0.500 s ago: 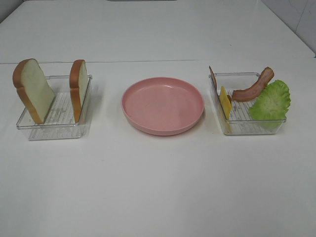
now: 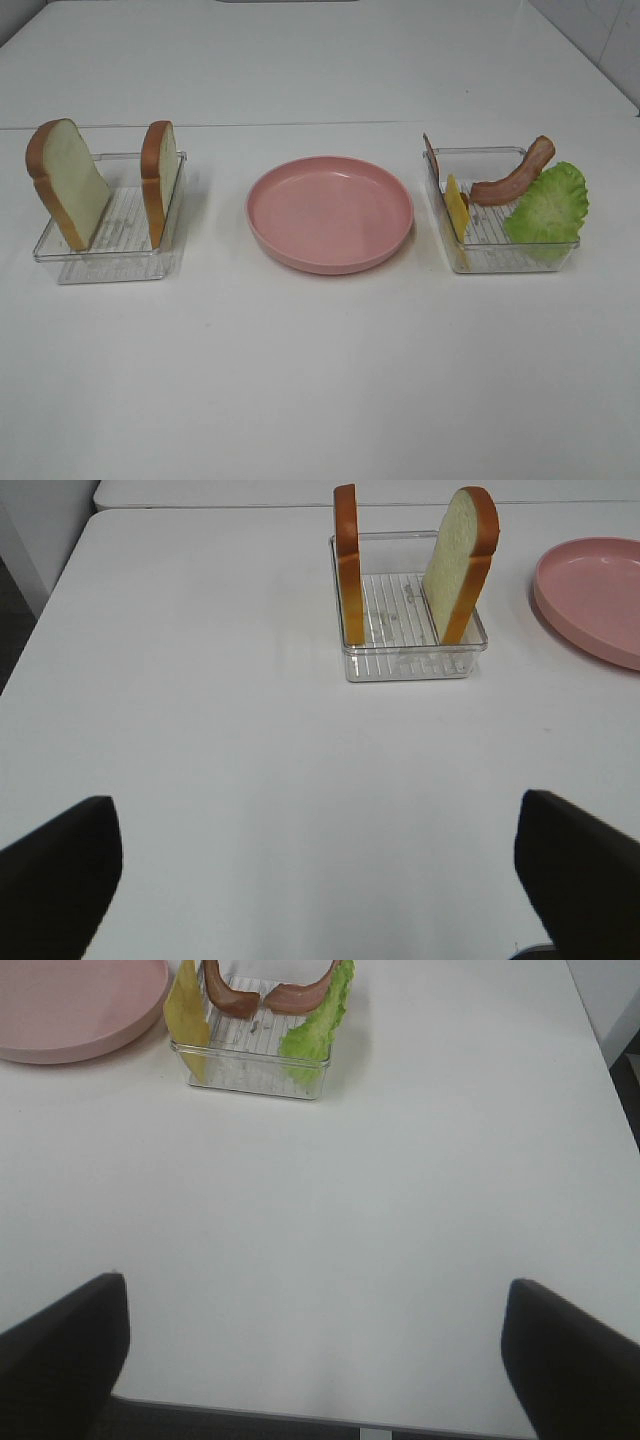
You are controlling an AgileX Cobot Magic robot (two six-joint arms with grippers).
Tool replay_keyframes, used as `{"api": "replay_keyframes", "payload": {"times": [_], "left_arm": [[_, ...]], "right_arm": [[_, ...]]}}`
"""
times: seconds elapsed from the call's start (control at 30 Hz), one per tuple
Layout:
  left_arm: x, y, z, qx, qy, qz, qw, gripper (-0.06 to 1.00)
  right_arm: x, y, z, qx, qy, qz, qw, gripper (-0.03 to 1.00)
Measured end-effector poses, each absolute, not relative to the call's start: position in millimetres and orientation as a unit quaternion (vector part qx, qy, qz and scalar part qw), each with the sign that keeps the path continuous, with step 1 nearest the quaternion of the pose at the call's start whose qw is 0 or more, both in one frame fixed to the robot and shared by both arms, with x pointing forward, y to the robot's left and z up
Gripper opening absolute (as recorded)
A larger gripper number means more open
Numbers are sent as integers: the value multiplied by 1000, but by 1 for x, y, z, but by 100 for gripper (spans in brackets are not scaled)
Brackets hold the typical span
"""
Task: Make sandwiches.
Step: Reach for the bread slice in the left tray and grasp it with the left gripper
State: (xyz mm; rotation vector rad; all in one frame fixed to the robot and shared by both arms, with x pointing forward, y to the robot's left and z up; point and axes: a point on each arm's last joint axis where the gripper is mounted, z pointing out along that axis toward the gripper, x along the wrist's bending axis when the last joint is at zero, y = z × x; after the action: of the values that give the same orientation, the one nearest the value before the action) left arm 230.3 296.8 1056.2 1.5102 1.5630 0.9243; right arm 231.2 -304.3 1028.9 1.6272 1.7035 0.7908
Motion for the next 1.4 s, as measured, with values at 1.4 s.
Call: {"api": "replay_keyframes", "payload": {"times": [1.4], "left_arm": [[464,296,1127,624,686,192,323,99]], "right_arm": [[231,-304,1029,620,649,301,322,98]]}}
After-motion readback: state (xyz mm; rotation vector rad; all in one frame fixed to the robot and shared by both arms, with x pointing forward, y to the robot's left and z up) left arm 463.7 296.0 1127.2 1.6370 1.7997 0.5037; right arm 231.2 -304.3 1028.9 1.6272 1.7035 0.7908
